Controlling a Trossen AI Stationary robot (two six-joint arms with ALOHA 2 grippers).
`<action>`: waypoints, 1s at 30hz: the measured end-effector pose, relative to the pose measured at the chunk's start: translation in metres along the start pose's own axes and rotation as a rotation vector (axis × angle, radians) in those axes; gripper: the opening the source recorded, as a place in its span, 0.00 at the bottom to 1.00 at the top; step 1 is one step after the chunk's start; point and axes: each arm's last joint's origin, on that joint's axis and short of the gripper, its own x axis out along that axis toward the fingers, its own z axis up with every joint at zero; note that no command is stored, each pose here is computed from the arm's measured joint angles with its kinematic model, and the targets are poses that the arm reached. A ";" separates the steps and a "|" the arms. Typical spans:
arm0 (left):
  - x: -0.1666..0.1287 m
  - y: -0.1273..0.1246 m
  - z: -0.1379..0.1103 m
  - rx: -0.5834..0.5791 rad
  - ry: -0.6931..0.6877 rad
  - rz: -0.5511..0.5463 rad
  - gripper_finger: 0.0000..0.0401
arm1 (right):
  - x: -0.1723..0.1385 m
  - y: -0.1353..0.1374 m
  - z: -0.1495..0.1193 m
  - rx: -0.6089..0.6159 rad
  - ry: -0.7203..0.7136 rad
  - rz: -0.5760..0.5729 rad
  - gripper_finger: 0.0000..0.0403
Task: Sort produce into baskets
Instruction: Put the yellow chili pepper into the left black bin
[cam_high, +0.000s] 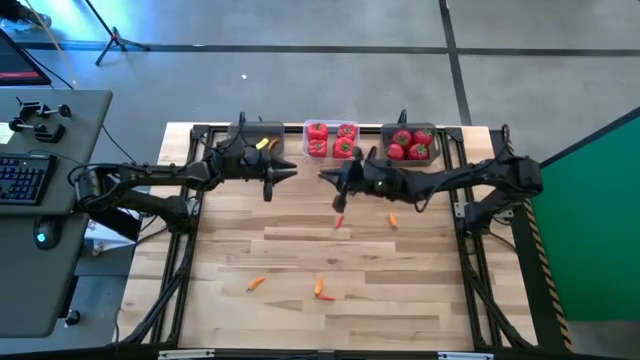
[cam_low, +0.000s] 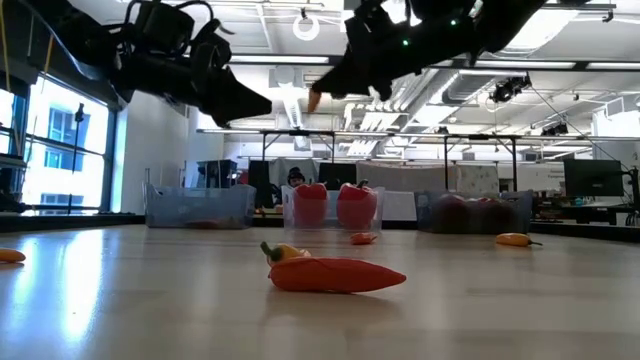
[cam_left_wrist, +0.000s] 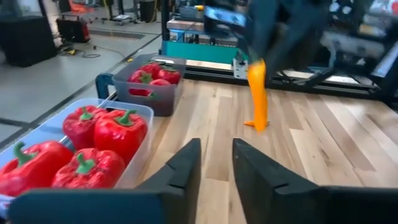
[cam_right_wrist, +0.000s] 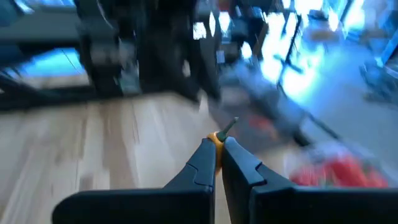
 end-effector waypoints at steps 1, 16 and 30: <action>0.000 -0.002 0.000 0.006 0.001 -0.005 0.22 | 0.002 -0.003 0.003 -0.003 -0.032 0.017 0.00; 0.027 -0.024 0.023 -0.050 -0.032 -0.042 0.32 | 0.005 -0.016 0.013 -0.074 -0.150 0.080 0.00; 0.061 -0.019 0.024 -0.098 0.014 -0.085 0.24 | 0.005 -0.016 0.012 -0.104 -0.149 0.077 0.00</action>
